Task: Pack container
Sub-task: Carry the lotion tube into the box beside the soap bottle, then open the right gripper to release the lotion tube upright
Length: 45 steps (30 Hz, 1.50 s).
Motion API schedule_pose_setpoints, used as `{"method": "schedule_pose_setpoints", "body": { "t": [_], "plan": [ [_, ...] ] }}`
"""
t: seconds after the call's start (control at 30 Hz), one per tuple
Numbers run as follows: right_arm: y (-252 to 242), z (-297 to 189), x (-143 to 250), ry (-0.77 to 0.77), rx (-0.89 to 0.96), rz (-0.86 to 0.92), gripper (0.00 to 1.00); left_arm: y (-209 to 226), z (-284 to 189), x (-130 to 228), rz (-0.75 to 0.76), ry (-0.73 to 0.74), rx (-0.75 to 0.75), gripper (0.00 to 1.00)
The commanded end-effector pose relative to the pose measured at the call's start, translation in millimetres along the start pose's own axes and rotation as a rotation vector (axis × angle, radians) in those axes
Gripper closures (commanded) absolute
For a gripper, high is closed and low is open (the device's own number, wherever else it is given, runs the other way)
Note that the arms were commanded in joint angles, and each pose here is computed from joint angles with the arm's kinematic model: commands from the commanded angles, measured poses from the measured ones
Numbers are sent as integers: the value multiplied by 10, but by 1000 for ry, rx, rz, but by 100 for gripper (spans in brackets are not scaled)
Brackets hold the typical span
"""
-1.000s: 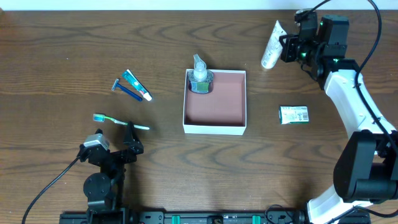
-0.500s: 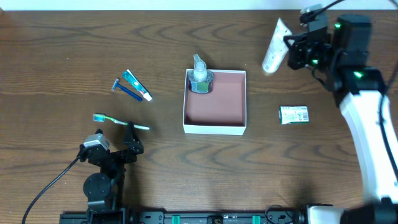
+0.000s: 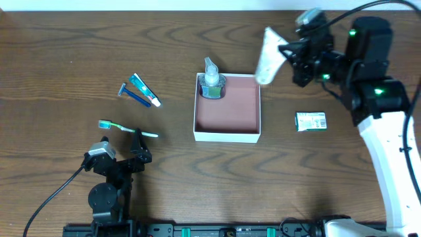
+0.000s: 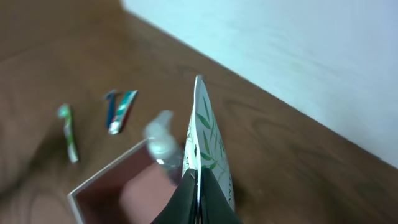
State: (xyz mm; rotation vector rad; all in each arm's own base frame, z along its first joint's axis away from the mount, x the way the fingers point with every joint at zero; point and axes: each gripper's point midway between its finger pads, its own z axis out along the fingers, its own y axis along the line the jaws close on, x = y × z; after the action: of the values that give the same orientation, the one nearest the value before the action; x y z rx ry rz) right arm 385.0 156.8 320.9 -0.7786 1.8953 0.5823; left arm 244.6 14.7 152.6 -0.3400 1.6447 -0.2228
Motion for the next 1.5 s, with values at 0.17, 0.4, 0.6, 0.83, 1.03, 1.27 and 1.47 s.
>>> {"method": "schedule_pose_setpoints", "body": {
  "t": [0.17, 0.4, 0.6, 0.83, 1.03, 1.27, 1.47],
  "plan": [
    [440, 220, -98, -23, -146, -206, 99, 28, 6, 151, 16, 49, -3, 2],
    [284, 699, 253, 59, -185, -151, 99, 28, 6, 151, 16, 49, -3, 2],
    [186, 1008, 419, 61, -222, -139, 99, 28, 6, 151, 16, 49, -3, 2],
    [184, 1191, 510, 42, -279, -137, 99, 28, 6, 151, 16, 49, -3, 2],
    [160, 1254, 591, 55, -283, -148, 99, 28, 6, 151, 16, 49, -3, 2],
    [134, 1290, 578, 41, -278, -166, 97, 28, 6, 151, 16, 49, -3, 2],
    [96, 1301, 576, 44, -255, -167, 82, 28, 6, 151, 16, 49, -3, 2]
  ]
}}
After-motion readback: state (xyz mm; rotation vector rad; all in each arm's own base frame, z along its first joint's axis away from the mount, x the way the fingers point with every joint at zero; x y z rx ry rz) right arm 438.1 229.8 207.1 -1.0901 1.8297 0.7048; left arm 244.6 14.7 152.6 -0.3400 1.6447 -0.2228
